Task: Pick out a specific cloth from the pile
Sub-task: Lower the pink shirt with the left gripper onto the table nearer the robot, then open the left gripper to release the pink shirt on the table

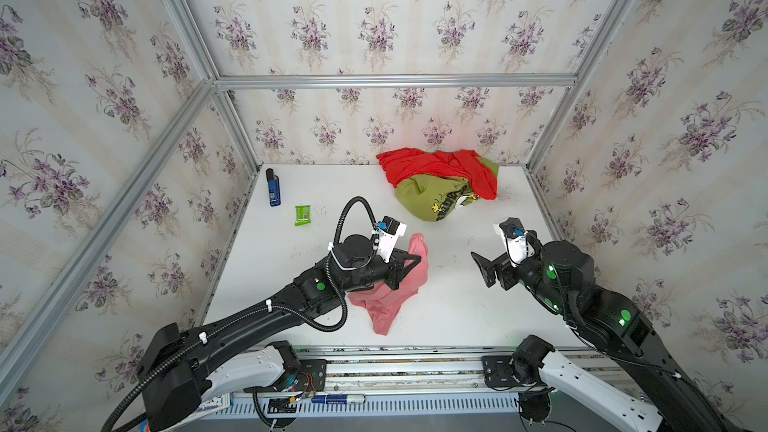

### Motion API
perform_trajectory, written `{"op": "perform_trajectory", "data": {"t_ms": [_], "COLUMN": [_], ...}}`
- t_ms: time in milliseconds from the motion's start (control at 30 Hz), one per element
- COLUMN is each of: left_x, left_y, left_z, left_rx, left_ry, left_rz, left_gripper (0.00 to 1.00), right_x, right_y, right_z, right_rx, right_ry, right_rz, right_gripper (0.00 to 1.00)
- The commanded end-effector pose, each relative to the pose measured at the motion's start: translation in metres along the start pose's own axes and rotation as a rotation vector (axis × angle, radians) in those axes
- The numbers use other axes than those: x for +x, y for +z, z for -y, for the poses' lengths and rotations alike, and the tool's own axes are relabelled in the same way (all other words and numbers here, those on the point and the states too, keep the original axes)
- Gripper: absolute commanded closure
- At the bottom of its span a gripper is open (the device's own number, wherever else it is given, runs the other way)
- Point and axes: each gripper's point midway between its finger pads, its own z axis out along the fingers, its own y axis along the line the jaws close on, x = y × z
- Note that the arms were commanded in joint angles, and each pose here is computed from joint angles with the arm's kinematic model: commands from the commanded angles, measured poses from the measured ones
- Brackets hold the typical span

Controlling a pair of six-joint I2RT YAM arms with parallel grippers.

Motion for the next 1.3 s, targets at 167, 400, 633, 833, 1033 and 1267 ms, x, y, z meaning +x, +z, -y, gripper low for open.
{"op": "perform_trajectory", "data": {"t_ms": [167,400,633,833,1033,1267], "left_x": [0.009,0.014,0.017,0.028,0.047,0.064], "left_y": [0.013,0.009,0.005,0.0,-0.007,-0.011], "left_z": [-0.013,-0.04,-0.066,-0.09,-0.123,-0.147], "left_rx": [-0.022,-0.108,-0.159,-0.221,-0.312,-0.383], "left_ry": [-0.055,-0.081,-0.118,-0.154,-0.213,-0.26], "left_rz": [0.017,0.045,0.053,0.051,0.033,0.021], "left_gripper": [0.97,0.95,0.94,0.94,0.94,0.94], "right_x": [0.015,0.027,0.025,0.024,0.023,0.024], "right_y": [0.005,0.016,0.031,0.04,0.045,0.048], "right_z": [-0.002,-0.015,-0.026,-0.04,-0.049,-0.061], "right_rx": [-0.002,-0.058,-0.106,-0.172,-0.219,-0.281], "right_ry": [0.078,0.068,0.093,0.128,0.142,0.178], "right_rz": [-0.019,-0.072,-0.08,-0.078,-0.078,-0.067], "right_gripper": [0.0,0.0,0.0,0.0,0.0,0.0]}}
